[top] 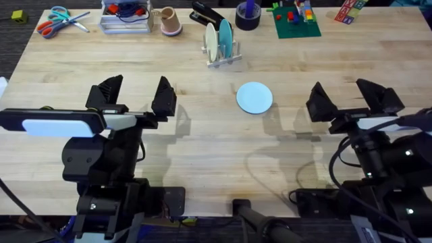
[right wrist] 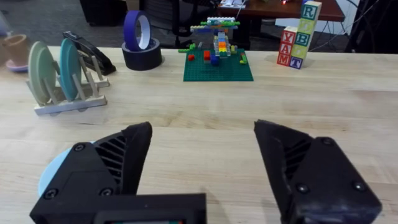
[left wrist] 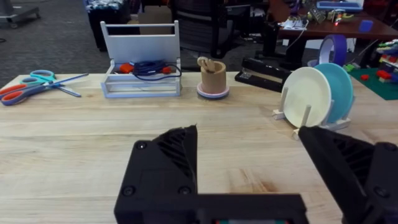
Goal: Pick up the plates from the table one by one and place each into a slot on the dish rack.
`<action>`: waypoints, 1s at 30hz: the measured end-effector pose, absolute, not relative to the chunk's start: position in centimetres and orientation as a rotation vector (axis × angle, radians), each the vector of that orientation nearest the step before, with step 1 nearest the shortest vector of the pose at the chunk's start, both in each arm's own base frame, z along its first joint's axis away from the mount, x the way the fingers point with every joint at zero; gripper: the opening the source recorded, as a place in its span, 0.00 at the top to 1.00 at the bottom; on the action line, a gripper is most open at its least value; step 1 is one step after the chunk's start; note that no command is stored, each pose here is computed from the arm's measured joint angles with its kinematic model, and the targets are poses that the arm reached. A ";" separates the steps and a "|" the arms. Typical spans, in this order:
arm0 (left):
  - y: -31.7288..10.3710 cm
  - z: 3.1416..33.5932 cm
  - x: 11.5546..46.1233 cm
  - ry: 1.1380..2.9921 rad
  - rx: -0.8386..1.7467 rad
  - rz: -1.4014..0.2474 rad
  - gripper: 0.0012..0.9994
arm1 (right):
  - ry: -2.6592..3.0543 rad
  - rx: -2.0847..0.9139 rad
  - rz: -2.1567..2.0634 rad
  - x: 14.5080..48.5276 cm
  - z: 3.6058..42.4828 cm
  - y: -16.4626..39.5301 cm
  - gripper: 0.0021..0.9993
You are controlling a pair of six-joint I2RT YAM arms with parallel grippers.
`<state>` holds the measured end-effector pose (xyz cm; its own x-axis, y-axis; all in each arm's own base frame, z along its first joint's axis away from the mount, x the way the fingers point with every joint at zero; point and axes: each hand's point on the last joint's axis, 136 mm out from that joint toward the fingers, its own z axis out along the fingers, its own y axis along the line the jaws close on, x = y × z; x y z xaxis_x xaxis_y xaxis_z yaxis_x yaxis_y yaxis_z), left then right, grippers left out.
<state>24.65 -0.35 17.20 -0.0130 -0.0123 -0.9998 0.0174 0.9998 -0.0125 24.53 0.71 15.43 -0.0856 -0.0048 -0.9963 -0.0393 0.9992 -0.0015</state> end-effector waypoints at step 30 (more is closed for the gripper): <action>-0.2 26.8 22.6 1.502 -0.004 -0.019 0.01 | 1.443 -0.043 0.017 23.4 25.2 0.7 0.01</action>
